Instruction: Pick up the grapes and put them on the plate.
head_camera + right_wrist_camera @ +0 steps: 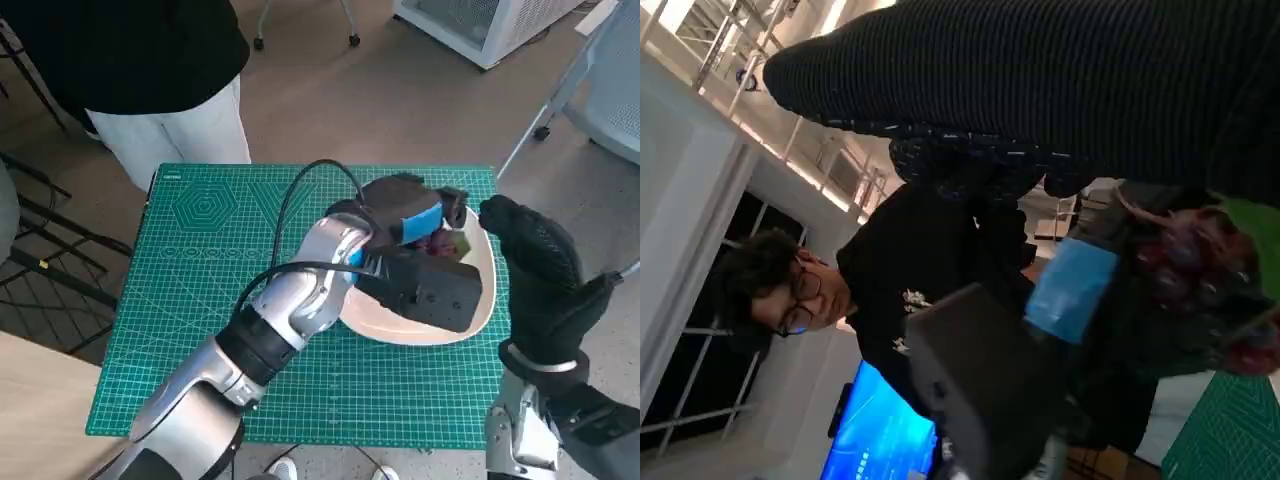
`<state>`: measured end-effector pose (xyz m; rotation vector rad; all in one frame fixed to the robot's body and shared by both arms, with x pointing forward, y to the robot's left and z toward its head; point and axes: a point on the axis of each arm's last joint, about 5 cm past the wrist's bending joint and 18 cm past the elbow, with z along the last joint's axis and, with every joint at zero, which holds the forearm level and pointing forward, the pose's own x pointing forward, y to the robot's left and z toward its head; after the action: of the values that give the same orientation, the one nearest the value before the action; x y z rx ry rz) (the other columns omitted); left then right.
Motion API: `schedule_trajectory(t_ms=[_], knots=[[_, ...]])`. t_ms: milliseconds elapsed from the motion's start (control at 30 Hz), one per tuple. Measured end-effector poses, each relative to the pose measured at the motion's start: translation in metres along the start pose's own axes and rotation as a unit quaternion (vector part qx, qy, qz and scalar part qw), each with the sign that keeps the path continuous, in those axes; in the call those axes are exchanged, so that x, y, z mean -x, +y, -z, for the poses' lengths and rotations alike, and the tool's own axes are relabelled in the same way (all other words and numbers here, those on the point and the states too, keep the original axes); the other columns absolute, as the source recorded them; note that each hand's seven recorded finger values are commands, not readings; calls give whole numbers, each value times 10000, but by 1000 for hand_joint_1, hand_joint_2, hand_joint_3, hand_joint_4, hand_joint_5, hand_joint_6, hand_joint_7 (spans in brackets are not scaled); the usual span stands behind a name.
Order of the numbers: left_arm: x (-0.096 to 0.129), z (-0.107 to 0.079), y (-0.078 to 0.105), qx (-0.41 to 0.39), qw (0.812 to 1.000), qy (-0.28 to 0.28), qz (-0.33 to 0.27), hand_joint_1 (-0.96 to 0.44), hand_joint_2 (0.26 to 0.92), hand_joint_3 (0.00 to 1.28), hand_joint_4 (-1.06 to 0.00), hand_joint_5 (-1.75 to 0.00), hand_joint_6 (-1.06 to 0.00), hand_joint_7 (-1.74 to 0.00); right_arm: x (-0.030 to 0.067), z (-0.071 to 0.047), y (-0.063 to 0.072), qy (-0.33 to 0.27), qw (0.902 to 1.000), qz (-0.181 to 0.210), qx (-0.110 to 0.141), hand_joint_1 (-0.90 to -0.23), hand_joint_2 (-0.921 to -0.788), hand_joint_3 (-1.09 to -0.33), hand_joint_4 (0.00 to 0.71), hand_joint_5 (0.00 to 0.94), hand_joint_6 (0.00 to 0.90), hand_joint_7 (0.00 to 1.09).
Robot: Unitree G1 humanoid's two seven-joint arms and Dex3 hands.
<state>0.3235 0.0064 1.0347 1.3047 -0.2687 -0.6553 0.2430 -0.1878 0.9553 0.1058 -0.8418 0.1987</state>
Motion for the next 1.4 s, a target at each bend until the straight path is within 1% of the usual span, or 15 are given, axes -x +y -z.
schedule_trajectory(t_ms=[67,100,233,467,733,833,1000,1100,1167,1300,1400], knots=[[-9,12,-23,-30,10000,60,60,-293,906,77,-54,-151,-130,-19,0,1,3,3,10000,-2,-7,-413,-921,-570,318,2,62,508],[-13,16,-36,-58,9999,91,90,-327,902,61,-44,-110,-118,-13,-1,2,4,6,10000,-3,-11,-414,-921,-569,319,3,62,508],[-26,17,-84,-282,9993,191,149,-418,888,22,-11,-24,-85,-3,-1,4,7,16,10000,-7,-22,-415,-921,-566,320,3,61,509],[-41,29,-133,-433,9989,171,8,-480,891,10,0,-1,-67,0,-1,6,9,21,10000,-9,-27,-420,-921,-562,325,5,62,510],[-39,82,-175,-420,9987,-108,-265,-486,910,14,-6,-2,-88,-11,1,8,10,29,10000,-12,-28,-424,-921,-562,329,6,63,510],[-14,138,-191,-230,9983,-269,-463,-483,917,22,-19,-7,-112,-21,0,9,13,29,10000,-18,-34,-427,-921,-560,330,6,63,511],[76,320,-235,424,9936,-506,-916,-491,920,61,-40,-12,-137,-27,1,10,15,31,10000,-21,-36,-430,-921,-557,331,7,65,511],[149,463,-273,1042,9845,-665,-1244,-492,921,110,-53,-12,-149,-29,3,10,14,33,10000,-20,-36,-430,-921,-556,331,6,65,510],[211,570,-301,1544,9737,-798,-1475,-487,921,142,-58,-12,-153,-28,3,10,15,33,10000,-19,-37,-431,-921,-556,331,6,65,509],[362,789,-359,2548,9430,-1029,-1879,-474,921,213,-56,-6,-150,-22,4,11,15,36,10000,-19,-39,-432,-921,-553,333,7,72,509],[482,921,-416,3095,9188,-1222,-2122,-474,921,268,-38,-3,-135,-12,4,13,17,39,10000,-19,-44,-429,-921,-551,335,7,79,508]])
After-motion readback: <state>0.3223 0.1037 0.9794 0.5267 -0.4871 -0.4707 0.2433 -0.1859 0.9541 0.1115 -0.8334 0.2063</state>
